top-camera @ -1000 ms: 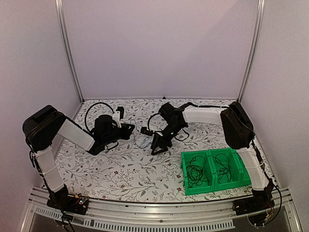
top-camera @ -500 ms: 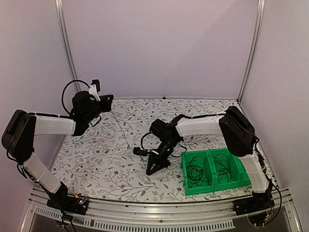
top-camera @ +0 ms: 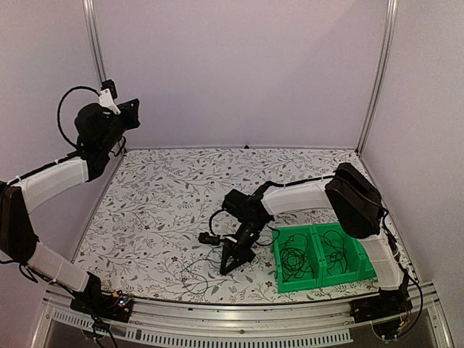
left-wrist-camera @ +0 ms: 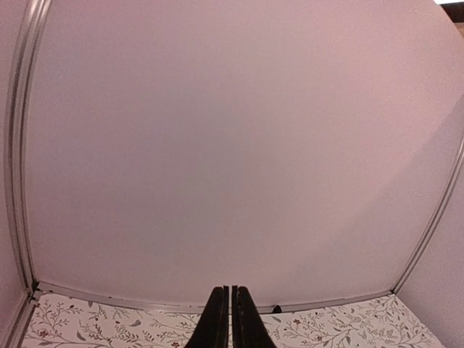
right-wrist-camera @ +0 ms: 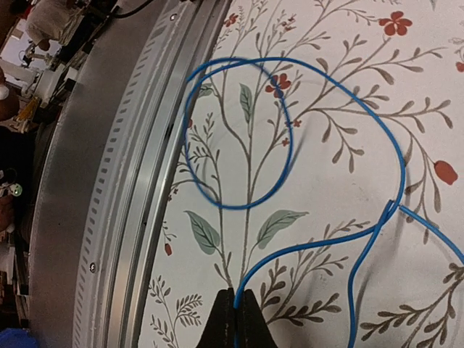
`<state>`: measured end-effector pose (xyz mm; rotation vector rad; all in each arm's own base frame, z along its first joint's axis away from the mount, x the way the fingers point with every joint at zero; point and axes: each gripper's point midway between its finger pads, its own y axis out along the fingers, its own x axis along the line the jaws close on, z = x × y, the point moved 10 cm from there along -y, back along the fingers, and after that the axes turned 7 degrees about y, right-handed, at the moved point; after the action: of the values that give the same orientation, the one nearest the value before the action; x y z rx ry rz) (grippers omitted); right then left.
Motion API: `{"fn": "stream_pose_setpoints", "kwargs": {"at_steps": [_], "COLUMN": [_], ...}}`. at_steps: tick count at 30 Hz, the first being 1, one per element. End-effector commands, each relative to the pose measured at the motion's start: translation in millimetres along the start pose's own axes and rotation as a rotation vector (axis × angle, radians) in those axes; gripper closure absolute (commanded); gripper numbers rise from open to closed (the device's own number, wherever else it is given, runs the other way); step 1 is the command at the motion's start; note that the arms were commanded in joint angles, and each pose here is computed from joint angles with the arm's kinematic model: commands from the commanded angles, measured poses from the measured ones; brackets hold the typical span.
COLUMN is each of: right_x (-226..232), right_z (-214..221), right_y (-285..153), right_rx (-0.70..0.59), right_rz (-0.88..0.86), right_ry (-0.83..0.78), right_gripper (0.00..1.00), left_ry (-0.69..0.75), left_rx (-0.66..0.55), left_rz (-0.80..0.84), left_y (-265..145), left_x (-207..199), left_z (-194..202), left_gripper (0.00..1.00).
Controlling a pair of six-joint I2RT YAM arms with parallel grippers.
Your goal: Untangle the cables
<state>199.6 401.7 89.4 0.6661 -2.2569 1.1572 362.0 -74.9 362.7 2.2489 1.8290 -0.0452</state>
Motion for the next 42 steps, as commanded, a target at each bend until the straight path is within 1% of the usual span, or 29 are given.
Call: {"fn": "stream_pose_setpoints", "kwargs": {"at_steps": [1,3,4,9,11,13,15,17,21,23,28,31,34,37,42], "right_x": [-1.4,5.8,9.8,41.3,50.4,57.4,61.4,62.1,61.3,60.4,61.4,61.2,61.7,63.0,62.4], "right_z": [-4.2,-11.8,-15.5,-42.2,-49.7,-56.9,-63.5,-68.3,-77.8,-79.4,-81.1,-81.3,-81.3,-81.6,-81.1], "right_y": [-2.0,-11.2,-15.8,-48.4,-58.4,-68.5,-79.0,-90.2,-110.6,-116.4,-122.7,-123.3,-123.8,-124.1,-123.5], "right_rx": [0.004,-0.003,-0.006,-0.029,-0.032,-0.041,-0.057,-0.076,-0.138,-0.161,-0.199,-0.203,-0.205,-0.208,-0.21], "right_rz": [0.065,0.098,0.114,0.173,0.187,0.209,0.212,0.202,0.155,0.131,0.081,0.074,0.071,0.062,0.052], "right_ry": [0.015,-0.009,-0.023,-0.11,-0.132,-0.15,-0.145,-0.127,-0.094,-0.076,-0.04,-0.022,-0.018,-0.018,-0.014], "right_gripper": [1.0,1.0,1.0,1.0,1.0,1.0,1.0,1.0,1.0,1.0,1.0,1.0,1.0,1.0,1.0], "left_ry": [0.006,-0.031,-0.047,-0.053,-0.027,0.009,0.058,0.109,0.206,0.255,0.424,0.502,0.537,0.554,0.548], "left_rx": [0.04,0.11,0.14,0.239,0.273,0.298,0.299,0.272,0.224,0.205,0.22,0.209,0.195,0.189,0.173], "left_rz": [0.052,0.118,0.142,0.186,0.242,0.305,0.384,0.469,0.566,0.604,0.664,0.654,0.608,0.559,0.542], "left_y": [-8.5,-17.2,-24.7,-78.1,-98.4,-117.8,-138.5,-160.5,-194.5,-204.1,-211.8,-211.1,-206.0,-200.5,-196.9], "left_x": [-2.5,-7.6,-12.6,-40.4,-55.0,-71.1,-87.5,-100.2,-111.8,-119.0,-143.8,-156.9,-162.4,-163.3,-166.2], "left_z": [-11.5,1.0,9.3,54.8,69.8,79.6,86.3,92.1,106.3,111.3,129.3,137.2,140.8,143.0,142.0], "left_gripper": [1.0,1.0,0.97,0.72,0.65,0.62,0.6,0.59,0.55,0.53,0.51,0.48,0.48,0.49,0.51]}}
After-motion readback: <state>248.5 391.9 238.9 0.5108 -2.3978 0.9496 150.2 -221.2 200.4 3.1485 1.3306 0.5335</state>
